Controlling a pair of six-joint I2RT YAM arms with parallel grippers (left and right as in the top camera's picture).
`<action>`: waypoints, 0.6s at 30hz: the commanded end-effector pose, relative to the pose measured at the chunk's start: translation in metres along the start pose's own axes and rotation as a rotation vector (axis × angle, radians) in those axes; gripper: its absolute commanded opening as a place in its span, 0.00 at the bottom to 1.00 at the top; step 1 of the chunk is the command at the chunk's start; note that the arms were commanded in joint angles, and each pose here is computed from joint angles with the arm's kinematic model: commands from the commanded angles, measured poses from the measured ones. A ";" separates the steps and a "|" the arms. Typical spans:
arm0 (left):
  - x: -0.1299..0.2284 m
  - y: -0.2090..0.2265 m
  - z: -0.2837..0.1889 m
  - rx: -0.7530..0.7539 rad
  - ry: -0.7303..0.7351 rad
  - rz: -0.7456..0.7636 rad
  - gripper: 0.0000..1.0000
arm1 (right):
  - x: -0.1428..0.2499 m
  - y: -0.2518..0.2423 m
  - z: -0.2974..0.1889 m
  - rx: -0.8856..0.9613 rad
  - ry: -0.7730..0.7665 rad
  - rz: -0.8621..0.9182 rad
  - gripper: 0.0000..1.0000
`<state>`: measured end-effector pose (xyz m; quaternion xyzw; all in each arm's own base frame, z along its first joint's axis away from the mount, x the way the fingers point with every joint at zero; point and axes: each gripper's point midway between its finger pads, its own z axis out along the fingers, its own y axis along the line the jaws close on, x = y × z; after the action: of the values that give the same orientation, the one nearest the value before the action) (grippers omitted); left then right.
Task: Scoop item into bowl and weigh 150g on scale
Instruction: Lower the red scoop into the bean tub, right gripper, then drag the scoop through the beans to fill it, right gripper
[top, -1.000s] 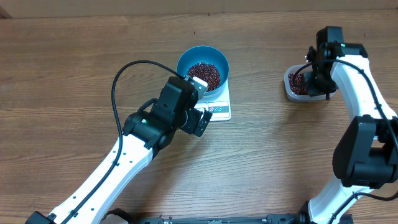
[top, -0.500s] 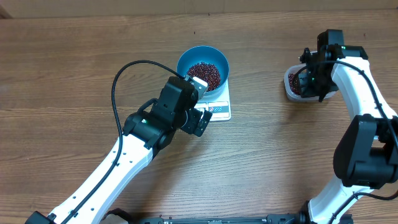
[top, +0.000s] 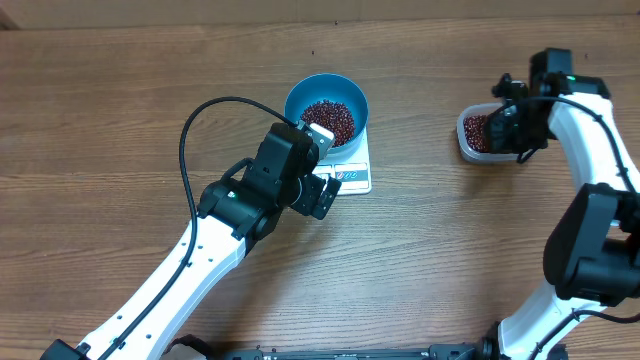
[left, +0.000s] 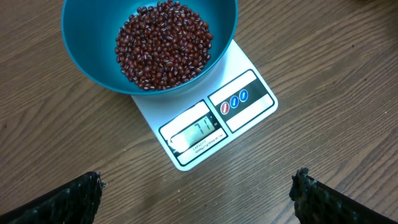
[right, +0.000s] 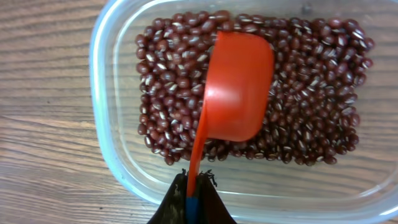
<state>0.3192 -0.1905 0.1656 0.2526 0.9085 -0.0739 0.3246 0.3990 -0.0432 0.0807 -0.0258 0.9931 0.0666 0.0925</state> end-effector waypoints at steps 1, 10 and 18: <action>0.002 0.000 0.003 0.004 0.006 0.010 1.00 | -0.001 0.011 -0.001 -0.195 -0.041 0.060 0.04; 0.002 0.000 0.003 0.004 0.006 0.010 0.99 | 0.006 0.008 0.008 -0.287 -0.063 0.113 0.04; 0.002 0.000 0.003 0.004 0.006 0.010 1.00 | 0.007 0.011 0.010 -0.305 -0.064 0.125 0.04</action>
<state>0.3192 -0.1905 0.1656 0.2526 0.9085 -0.0739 0.3246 0.3962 -0.0445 0.0746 0.0226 0.9738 0.1909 0.1212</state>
